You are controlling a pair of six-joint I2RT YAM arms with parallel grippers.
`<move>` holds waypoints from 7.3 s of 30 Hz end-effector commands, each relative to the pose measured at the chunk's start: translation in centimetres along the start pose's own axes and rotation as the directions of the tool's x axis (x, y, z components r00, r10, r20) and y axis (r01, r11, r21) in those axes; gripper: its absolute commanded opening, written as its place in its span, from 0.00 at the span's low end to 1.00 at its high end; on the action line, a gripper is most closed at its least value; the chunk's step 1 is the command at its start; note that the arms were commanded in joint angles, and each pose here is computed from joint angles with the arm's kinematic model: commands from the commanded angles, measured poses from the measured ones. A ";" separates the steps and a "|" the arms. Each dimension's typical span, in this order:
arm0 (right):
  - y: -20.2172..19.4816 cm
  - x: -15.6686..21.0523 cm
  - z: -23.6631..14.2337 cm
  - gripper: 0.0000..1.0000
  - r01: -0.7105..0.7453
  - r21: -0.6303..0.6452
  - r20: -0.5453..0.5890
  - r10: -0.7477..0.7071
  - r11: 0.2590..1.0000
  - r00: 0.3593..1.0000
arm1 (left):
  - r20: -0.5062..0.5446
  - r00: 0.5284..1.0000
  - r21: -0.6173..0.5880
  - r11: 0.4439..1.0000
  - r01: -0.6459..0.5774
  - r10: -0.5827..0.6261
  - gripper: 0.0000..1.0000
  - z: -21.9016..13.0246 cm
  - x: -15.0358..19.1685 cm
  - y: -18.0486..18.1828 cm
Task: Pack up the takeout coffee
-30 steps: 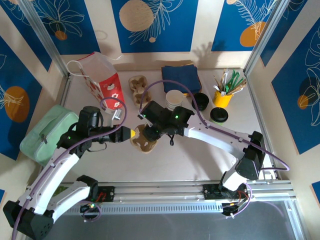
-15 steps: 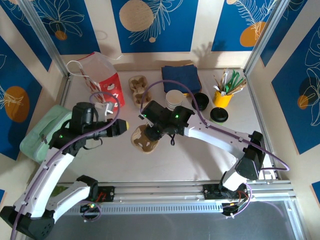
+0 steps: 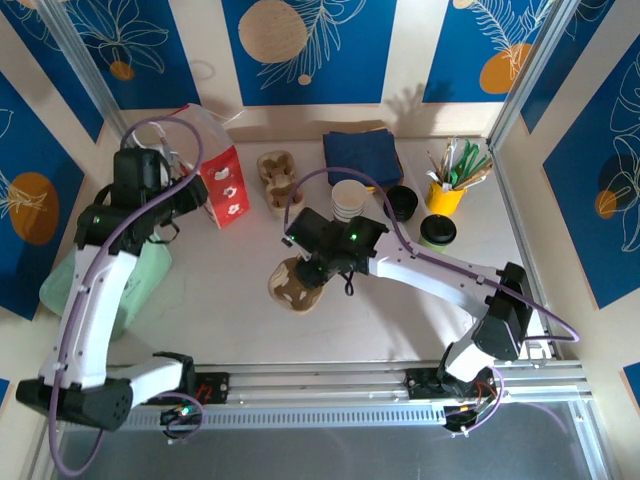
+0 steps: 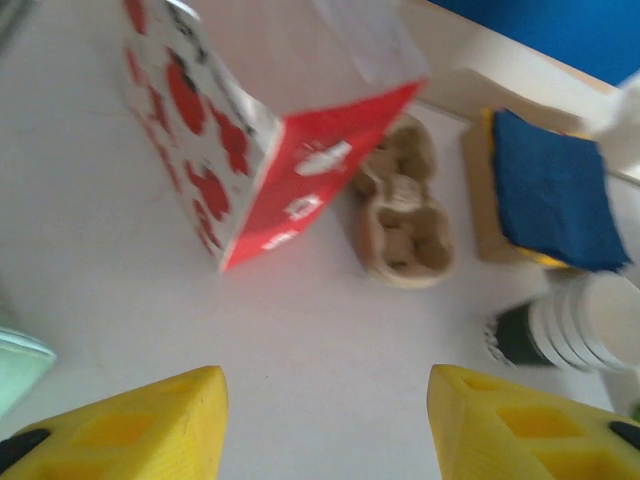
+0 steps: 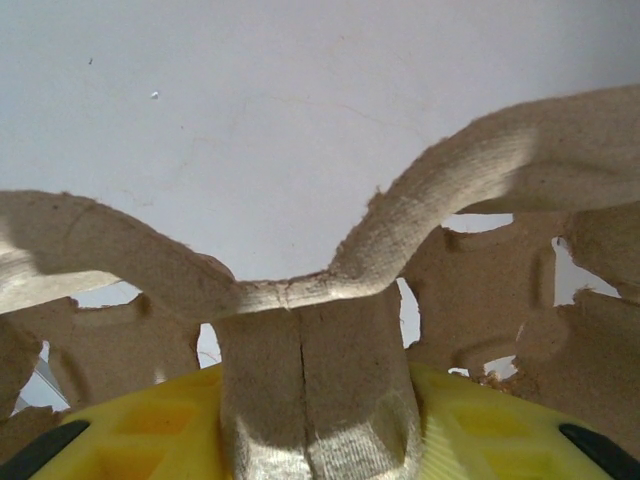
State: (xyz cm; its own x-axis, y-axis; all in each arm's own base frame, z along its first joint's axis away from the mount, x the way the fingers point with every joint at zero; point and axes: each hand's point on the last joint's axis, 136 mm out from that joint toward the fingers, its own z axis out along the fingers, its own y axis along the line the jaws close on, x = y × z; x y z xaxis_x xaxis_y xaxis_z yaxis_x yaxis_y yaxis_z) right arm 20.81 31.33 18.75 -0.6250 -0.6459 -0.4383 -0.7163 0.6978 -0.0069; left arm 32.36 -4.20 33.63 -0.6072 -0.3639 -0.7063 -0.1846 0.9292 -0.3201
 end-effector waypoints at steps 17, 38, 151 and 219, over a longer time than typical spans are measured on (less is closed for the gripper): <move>1.0 1.5 -1.3 0.42 0.047 -0.007 0.007 -0.047 0.999 0.999 | 0.099 0.986 -0.225 0.962 0.156 -0.137 0.56 9.9 -7.1 3.0; 1.7 1.8 -1.5 0.42 0.039 -0.049 -0.007 -0.040 0.998 0.999 | 0.035 0.974 -0.328 0.918 0.222 -0.223 0.32 15.0 -7.5 5.7; -3.4 -6.7 -13.3 0.42 0.280 0.161 0.100 -0.298 0.946 0.949 | -0.525 0.847 0.546 0.798 0.256 0.088 0.29 -2.4 18.6 -10.6; 1.7 -4.2 -6.3 0.42 0.333 0.156 -0.130 -0.315 0.930 0.940 | -0.320 0.947 0.485 0.865 0.130 0.037 0.52 -5.4 15.5 -6.5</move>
State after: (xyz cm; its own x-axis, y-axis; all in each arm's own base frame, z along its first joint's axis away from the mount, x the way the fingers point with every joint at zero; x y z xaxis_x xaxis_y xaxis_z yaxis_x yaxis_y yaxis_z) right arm 21.02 33.66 26.13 -0.3849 -0.8749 -0.2940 -0.8227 0.4696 -0.3203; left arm 20.17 -16.02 28.02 -0.8412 -0.2946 -0.4534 0.1197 0.7164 -0.6874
